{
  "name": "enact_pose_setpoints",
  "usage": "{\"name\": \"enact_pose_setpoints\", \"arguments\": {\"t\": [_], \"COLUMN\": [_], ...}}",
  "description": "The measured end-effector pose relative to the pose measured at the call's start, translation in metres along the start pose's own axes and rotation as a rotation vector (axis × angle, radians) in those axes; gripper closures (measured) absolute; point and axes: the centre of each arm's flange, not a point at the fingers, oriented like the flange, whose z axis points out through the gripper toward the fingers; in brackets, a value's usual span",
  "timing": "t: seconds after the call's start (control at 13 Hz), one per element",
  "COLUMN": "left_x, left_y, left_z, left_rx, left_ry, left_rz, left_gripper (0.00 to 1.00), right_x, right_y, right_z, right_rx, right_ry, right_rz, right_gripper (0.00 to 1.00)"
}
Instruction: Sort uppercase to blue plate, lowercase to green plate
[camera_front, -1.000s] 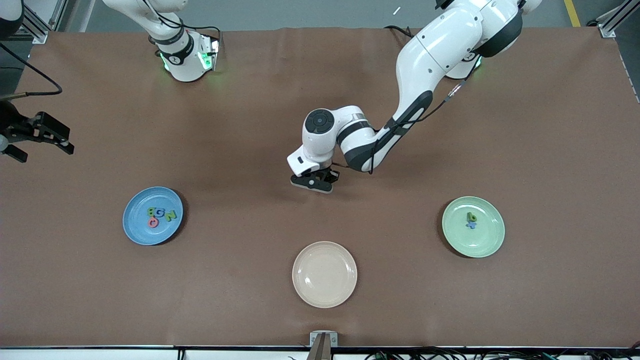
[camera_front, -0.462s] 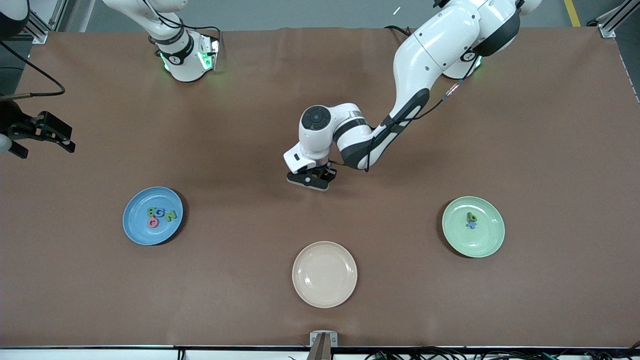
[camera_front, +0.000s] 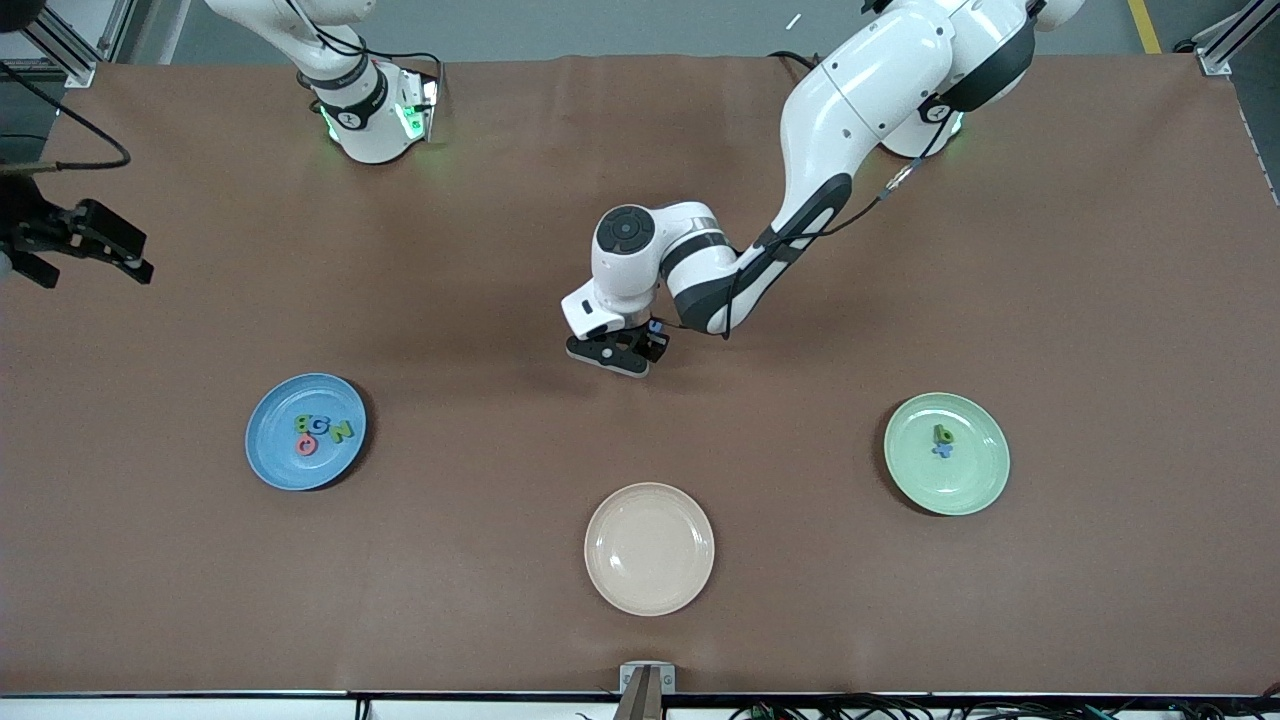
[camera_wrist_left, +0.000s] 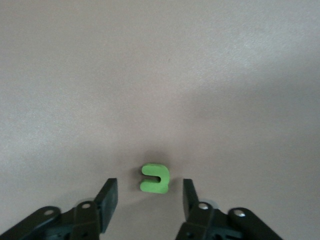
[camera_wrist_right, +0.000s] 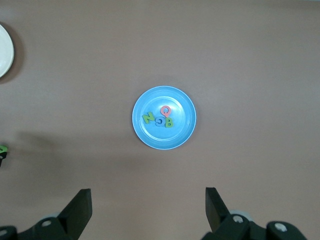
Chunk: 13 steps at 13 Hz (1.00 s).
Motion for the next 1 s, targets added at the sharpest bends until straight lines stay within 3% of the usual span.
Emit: {"name": "enact_pose_setpoints", "arguments": {"t": [0.15, 0.46, 0.62, 0.85, 1.0], "left_x": [0.0, -0.007, -0.007, -0.002, 0.005], "left_y": [0.0, 0.004, 0.005, 0.006, -0.003], "left_z": [0.003, 0.018, 0.018, 0.011, 0.011], "left_rx": [0.006, 0.005, -0.001, -0.01, -0.003], "left_ry": [0.005, 0.007, 0.011, 0.028, 0.033], "left_rz": [0.025, 0.052, 0.053, 0.048, 0.027], "left_gripper": [0.32, 0.33, 0.4, 0.7, 0.73], "right_x": [-0.002, -0.003, -0.003, -0.002, -0.001], "right_y": [0.002, 0.016, 0.016, 0.015, 0.015], "right_z": [-0.008, -0.008, -0.007, -0.008, -0.01], "right_rx": [0.003, 0.011, 0.014, 0.013, 0.013], "right_ry": [0.01, 0.009, 0.008, 0.013, 0.018], "right_rz": [0.009, 0.04, 0.041, 0.04, 0.039], "right_gripper": [0.0, 0.0, 0.0, 0.0, 0.0]}}
